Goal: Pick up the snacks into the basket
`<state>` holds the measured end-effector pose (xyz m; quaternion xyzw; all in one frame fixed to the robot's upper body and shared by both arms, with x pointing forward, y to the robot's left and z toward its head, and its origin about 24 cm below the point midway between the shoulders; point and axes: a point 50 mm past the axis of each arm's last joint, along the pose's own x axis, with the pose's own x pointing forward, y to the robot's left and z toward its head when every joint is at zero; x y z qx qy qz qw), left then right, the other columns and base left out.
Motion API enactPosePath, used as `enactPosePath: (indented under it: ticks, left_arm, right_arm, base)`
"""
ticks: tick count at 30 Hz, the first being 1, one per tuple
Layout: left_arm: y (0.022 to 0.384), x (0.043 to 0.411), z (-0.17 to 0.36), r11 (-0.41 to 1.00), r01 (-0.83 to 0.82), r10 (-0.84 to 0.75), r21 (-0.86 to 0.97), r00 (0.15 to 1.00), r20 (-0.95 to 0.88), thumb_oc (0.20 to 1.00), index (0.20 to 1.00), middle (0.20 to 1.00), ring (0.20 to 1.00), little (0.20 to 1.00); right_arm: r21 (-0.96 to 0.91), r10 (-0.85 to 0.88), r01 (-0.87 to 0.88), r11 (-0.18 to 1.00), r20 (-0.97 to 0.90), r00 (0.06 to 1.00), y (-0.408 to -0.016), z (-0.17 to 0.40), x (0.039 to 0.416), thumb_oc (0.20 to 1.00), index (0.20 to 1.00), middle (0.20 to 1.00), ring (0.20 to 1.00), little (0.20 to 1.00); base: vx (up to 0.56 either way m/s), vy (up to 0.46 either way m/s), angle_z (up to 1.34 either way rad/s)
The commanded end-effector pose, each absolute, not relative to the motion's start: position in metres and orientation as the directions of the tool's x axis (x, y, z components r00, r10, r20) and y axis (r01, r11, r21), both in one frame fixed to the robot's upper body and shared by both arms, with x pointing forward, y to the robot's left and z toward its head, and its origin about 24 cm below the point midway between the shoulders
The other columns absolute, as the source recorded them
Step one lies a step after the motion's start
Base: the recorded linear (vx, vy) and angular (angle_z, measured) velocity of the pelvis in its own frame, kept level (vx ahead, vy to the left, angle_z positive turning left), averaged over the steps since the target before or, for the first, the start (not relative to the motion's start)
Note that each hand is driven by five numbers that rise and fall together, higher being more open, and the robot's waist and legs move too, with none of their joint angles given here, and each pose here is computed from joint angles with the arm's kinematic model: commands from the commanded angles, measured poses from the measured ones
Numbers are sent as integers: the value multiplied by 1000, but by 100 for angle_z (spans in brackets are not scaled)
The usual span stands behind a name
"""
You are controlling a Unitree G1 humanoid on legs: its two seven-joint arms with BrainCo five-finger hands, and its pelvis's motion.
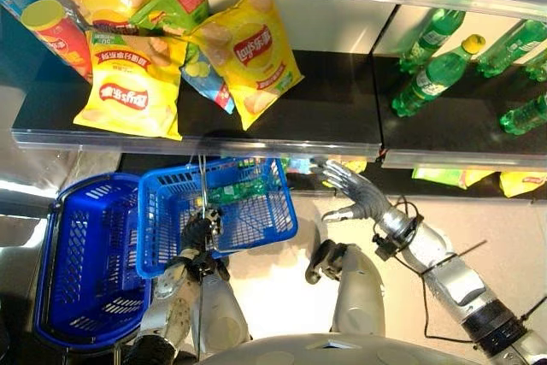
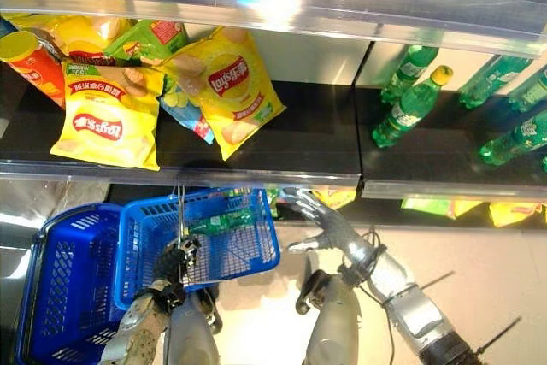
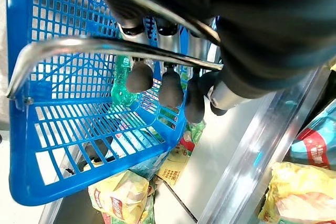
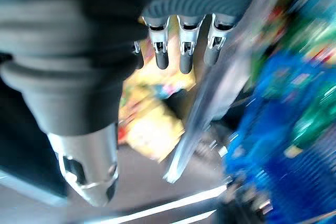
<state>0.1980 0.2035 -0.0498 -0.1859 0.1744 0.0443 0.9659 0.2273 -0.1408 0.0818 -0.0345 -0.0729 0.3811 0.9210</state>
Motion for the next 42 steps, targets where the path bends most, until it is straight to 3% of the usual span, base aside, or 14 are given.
enactPosePath:
  ticks: [1, 3, 6, 8, 10, 11, 23, 34, 42]
  left_arm:
    - [217, 198, -16, 929, -89, 33, -360, 987, -159, 200, 200, 200, 200, 200]
    - [217, 198, -14, 928, -85, 30, -363, 988, -153, 200, 200, 200, 200, 200]
    - [217, 196, -15, 921, -93, 37, -379, 988, -152, 200, 200, 200, 200, 200]
    - [217, 196, -15, 921, -93, 36, -379, 987, -156, 200, 200, 200, 200, 200]
    - [216, 197, -15, 918, -95, 37, -385, 987, -154, 200, 200, 200, 200, 200]
    - [215, 198, -14, 918, -89, 31, -386, 987, -155, 200, 200, 200, 200, 200]
    - [209, 214, 2, 918, -69, 23, -392, 992, -121, 200, 200, 200, 200, 200]
    - [195, 220, 13, 921, 28, -65, -388, 994, -83, 200, 200, 200, 200, 200]
    - [186, 219, 13, 913, 80, -124, -401, 989, -84, 200, 200, 200, 200, 200]
  right_arm:
    - [-52, 713, -723, 689, 227, 664, -139, 103, 229, 1000, 1000, 1000, 1000, 1000]
    - [-16, 690, -721, 693, 304, 657, -142, 118, 232, 1000, 1000, 1000, 1000, 1000]
    - [-33, 554, -595, 803, 409, 725, -158, 137, 246, 1000, 1000, 1000, 1000, 1000]
    - [-185, 492, -460, 868, 444, 749, -168, 154, 258, 1000, 1000, 1000, 1000, 1000]
    - [-193, 459, -418, 888, 460, 760, -170, 158, 264, 1000, 1000, 1000, 1000, 1000]
    - [-279, 387, -282, 918, 484, 785, -177, 168, 278, 1000, 1000, 1000, 1000, 1000]
    - [-403, 91, 183, 897, 572, 815, -181, 232, 355, 1000, 1000, 1000, 1000, 1000]
    - [-358, -50, 238, 903, 462, 886, -167, 288, 415, 1000, 1000, 1000, 1000, 1000]
    - [-363, -87, 218, 906, 345, 935, -162, 289, 428, 1000, 1000, 1000, 1000, 1000]
  base:
    - [25, -11, 8]
    - [27, -12, 4]
    - [23, -9, 1]
    - [0, 0, 0]
    - [0, 0, 0]
    - [0, 0, 0]
    - [4, -9, 5]
    - [-3, 0, 1]
    - [2, 0, 4]
